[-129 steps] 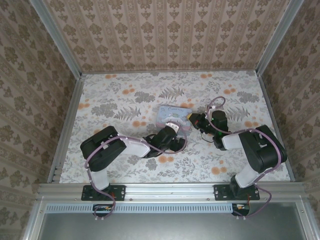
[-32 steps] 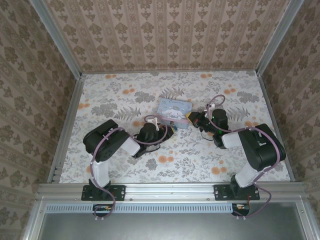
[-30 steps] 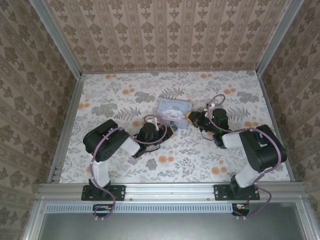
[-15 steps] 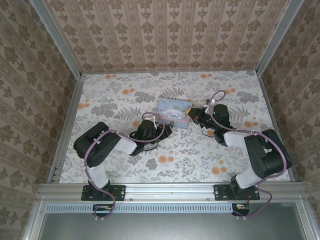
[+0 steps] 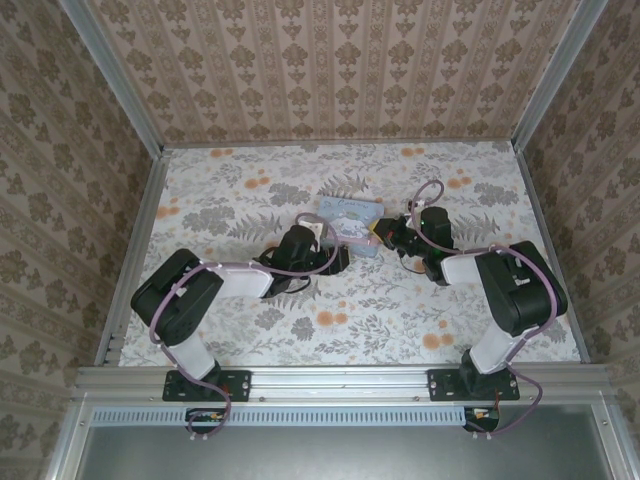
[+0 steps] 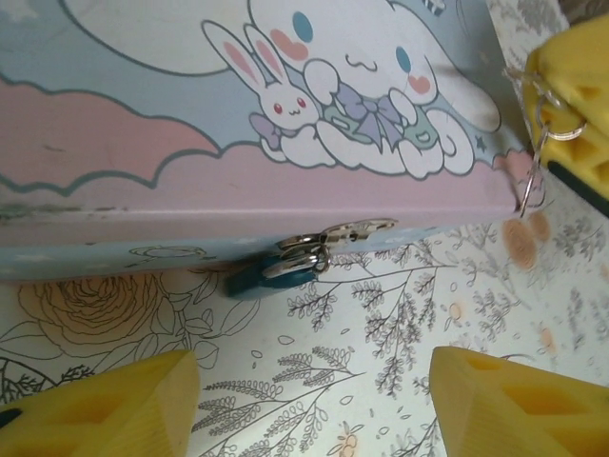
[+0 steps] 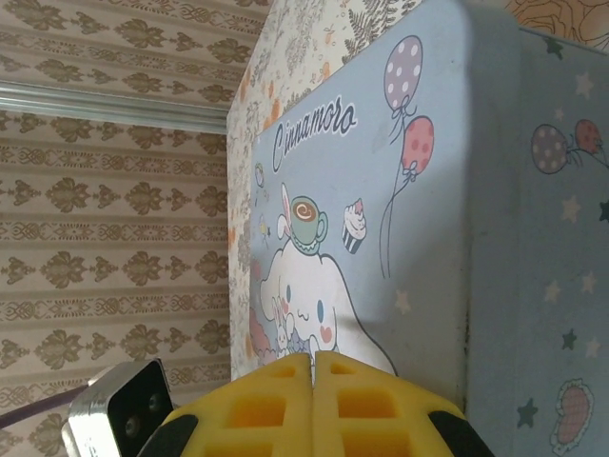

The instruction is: Unlock a padlock with a key

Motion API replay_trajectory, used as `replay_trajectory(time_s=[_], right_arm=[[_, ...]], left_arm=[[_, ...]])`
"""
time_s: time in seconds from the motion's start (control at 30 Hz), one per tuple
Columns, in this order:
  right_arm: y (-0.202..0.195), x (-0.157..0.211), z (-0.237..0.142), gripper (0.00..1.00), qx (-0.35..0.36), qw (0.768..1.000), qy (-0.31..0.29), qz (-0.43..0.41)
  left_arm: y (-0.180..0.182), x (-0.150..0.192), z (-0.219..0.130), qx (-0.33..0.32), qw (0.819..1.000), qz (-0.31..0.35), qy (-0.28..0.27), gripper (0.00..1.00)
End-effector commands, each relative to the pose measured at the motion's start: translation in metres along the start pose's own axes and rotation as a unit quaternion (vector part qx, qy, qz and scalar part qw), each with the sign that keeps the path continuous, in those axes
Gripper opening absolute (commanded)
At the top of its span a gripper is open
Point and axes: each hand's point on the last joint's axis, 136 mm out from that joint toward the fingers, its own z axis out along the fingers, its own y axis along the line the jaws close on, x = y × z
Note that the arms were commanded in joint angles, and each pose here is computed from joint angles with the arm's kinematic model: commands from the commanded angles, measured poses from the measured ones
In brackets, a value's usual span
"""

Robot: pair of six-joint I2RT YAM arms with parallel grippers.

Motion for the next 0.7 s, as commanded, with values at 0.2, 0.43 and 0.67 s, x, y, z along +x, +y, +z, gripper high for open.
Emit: replay_trajectory(time_s=[0.2, 0.43, 0.67], right_arm=[[0.003, -0.003, 0.005, 0.0, -0.012, 1.0, 0.005, -0.008], [-0.001, -0.002, 0.005, 0.0, -0.006, 1.0, 0.004, -0.003], [-0.004, -0.001, 0.004, 0.0, -0.002, 1.0, 0.003, -0.001]], left_arm=[[0.0, -0.001, 0.018, 0.013, 0.995, 0.094, -0.005, 0.66], [0.003, -0.004, 0.029, 0.012, 0.993, 0.115, -0.019, 0.65], [0.002, -0.005, 0.038, 0.015, 0.992, 0.124, -0.024, 0.64]])
